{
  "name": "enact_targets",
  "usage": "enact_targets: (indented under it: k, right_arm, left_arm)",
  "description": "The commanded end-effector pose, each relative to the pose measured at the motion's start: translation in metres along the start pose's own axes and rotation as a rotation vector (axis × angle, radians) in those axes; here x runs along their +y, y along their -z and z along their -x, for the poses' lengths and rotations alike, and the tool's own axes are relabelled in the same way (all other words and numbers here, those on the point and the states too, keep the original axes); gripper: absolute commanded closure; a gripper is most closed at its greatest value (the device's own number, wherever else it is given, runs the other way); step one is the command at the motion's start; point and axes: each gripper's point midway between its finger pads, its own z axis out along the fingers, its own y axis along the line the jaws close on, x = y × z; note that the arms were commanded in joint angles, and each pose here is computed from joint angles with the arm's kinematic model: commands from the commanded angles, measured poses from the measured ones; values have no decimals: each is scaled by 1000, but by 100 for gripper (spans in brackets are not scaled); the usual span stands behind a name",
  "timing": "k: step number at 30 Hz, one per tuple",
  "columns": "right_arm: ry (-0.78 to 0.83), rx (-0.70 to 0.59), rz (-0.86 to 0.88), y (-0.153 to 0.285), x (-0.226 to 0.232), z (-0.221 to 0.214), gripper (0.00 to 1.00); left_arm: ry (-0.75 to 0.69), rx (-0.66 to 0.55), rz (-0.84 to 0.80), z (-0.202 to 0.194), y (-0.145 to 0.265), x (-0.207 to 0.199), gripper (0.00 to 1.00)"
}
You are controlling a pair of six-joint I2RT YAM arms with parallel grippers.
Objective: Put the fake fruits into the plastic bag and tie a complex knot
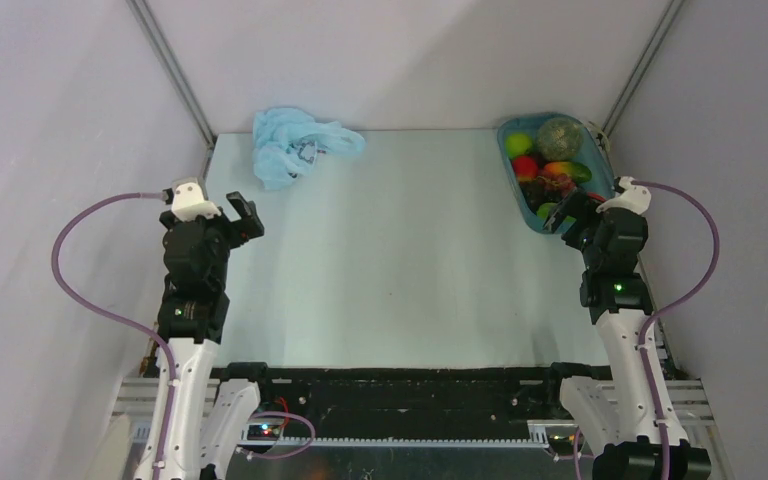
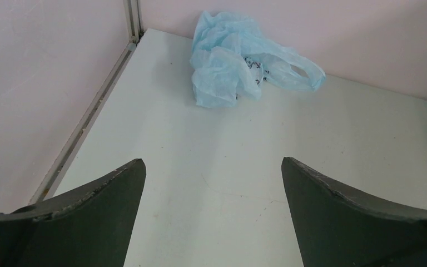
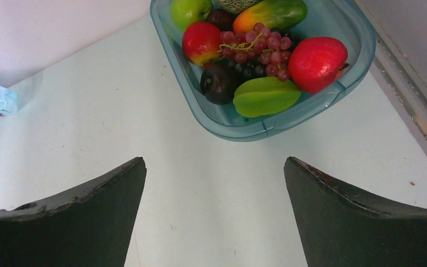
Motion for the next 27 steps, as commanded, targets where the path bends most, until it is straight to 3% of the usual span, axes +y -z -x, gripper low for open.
enact_targets:
  k: [1, 12, 18, 23, 27]
  right_arm:
    - [-20, -68, -16, 4, 1, 24, 1]
    - [-41, -55, 8, 3, 6, 22, 1]
    - [-34, -70, 16, 7, 8, 26, 1]
    - [-27, -73, 53, 14, 14, 27, 1]
    - [-30, -81, 84, 19, 20, 30, 1]
  left_arm:
    - [37, -67, -15, 25, 3, -4, 1]
    - [10, -58, -80, 23, 1, -15, 1]
    - [-39, -37, -192, 30, -3, -36, 1]
    - [-44, 104, -133, 34, -29, -34, 1]
    - [50, 167, -107, 37, -61, -32, 1]
